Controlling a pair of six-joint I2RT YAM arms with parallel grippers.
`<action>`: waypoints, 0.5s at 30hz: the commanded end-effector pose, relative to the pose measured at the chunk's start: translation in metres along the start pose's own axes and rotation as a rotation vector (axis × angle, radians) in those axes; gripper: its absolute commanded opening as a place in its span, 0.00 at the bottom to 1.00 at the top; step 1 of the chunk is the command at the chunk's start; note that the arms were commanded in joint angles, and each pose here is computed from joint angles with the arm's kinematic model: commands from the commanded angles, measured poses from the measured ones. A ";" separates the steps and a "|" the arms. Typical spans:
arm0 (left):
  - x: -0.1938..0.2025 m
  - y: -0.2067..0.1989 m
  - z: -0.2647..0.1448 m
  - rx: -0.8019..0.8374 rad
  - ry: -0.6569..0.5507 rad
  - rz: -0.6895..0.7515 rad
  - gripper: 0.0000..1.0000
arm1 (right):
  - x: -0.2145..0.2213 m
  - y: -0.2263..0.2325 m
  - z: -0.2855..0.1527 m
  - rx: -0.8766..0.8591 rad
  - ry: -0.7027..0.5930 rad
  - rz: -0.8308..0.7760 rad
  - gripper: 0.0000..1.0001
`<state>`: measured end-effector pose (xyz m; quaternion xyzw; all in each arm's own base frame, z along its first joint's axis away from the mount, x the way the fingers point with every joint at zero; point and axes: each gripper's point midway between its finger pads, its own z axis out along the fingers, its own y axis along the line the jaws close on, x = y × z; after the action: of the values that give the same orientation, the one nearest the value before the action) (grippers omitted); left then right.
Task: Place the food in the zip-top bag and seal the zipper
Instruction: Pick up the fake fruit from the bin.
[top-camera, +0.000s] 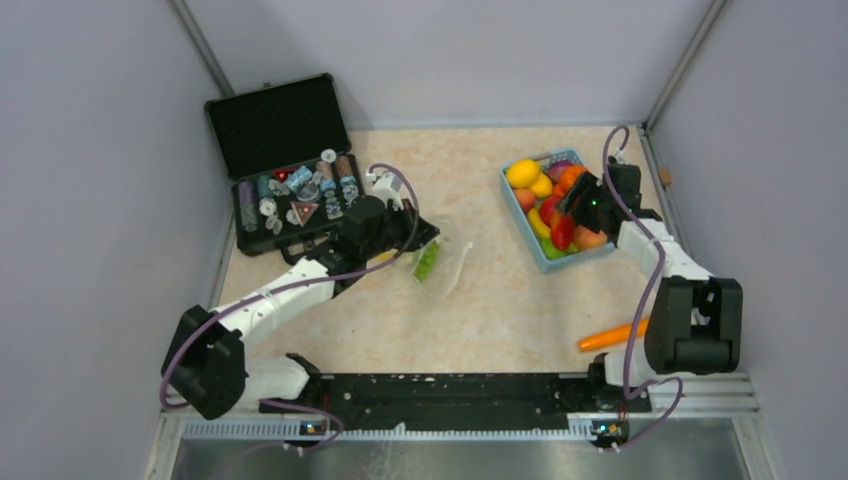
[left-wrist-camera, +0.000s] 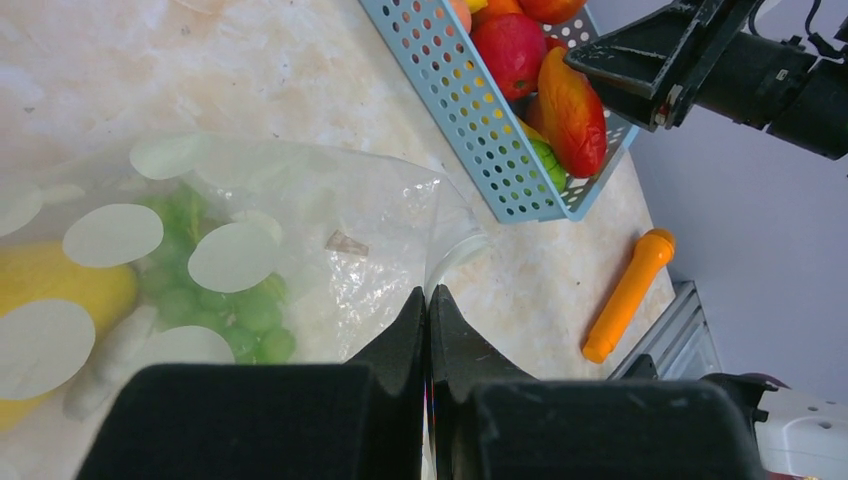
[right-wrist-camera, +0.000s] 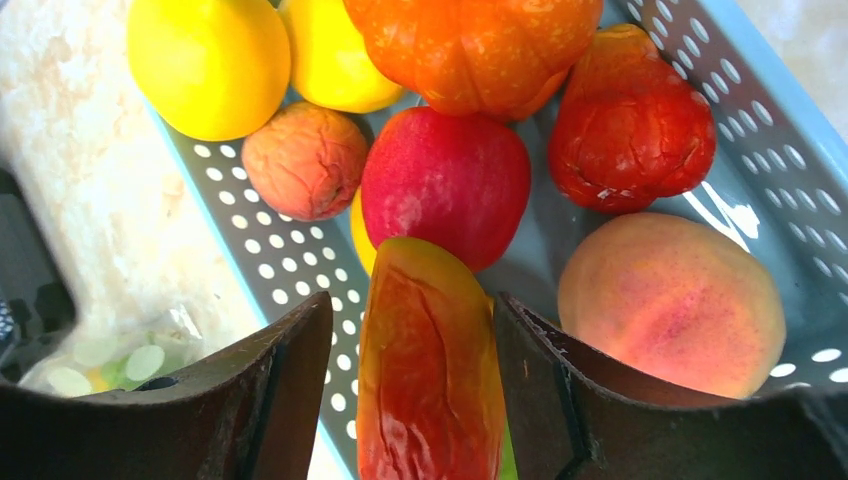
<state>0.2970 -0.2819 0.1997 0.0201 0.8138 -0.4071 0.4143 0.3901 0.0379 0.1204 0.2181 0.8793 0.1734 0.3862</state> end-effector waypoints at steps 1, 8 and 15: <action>-0.012 -0.007 -0.005 0.001 -0.010 0.070 0.00 | -0.016 0.006 -0.009 0.019 -0.051 -0.104 0.59; -0.012 0.001 -0.012 -0.047 -0.008 0.095 0.00 | -0.017 0.000 -0.016 0.100 -0.036 -0.170 0.60; -0.019 0.000 -0.018 -0.056 -0.039 0.102 0.00 | -0.025 0.006 -0.033 0.105 -0.056 -0.195 0.60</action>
<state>0.2913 -0.2664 0.1887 0.0399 0.8361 -0.3599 0.4121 0.3799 0.0278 0.1245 0.1710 0.9056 0.0930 0.3769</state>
